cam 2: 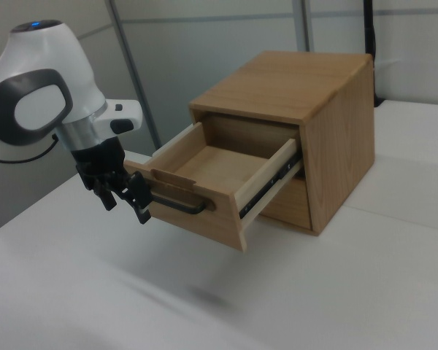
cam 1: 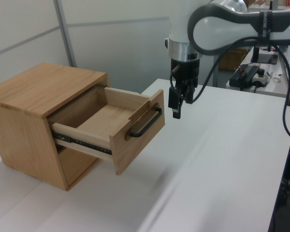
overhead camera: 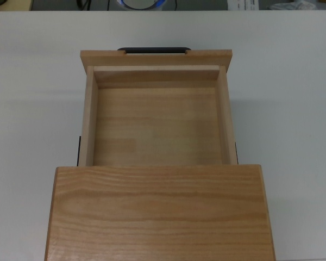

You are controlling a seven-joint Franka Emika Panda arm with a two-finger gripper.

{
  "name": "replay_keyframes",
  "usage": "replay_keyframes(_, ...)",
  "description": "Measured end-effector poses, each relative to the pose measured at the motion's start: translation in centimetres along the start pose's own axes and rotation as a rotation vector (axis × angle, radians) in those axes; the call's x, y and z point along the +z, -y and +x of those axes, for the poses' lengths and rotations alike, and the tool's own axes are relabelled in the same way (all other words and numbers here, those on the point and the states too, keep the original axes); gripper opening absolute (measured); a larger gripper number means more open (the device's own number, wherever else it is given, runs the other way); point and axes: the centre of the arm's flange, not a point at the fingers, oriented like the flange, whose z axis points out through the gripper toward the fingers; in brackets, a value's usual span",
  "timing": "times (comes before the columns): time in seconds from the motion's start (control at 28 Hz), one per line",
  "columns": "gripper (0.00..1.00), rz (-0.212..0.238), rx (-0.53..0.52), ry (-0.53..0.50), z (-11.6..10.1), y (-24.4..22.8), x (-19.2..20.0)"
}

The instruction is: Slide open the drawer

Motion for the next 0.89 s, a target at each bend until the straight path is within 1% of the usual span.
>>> replay_keyframes(0.11,1.00,-0.001,-0.003,0.035,0.4,-0.3,-0.7)
replay_keyframes(0.32,1.00,-0.001,-0.003,0.067,1.4,-0.3,-1.6)
replay_keyframes(0.57,1.00,-0.008,-0.003,0.093,2.5,-0.4,-0.6)
replay_keyframes(0.71,1.00,-0.019,-0.003,0.101,2.9,-0.6,-0.2)
replay_keyframes(0.89,1.00,-0.021,-0.001,0.098,3.2,-0.7,-0.3)
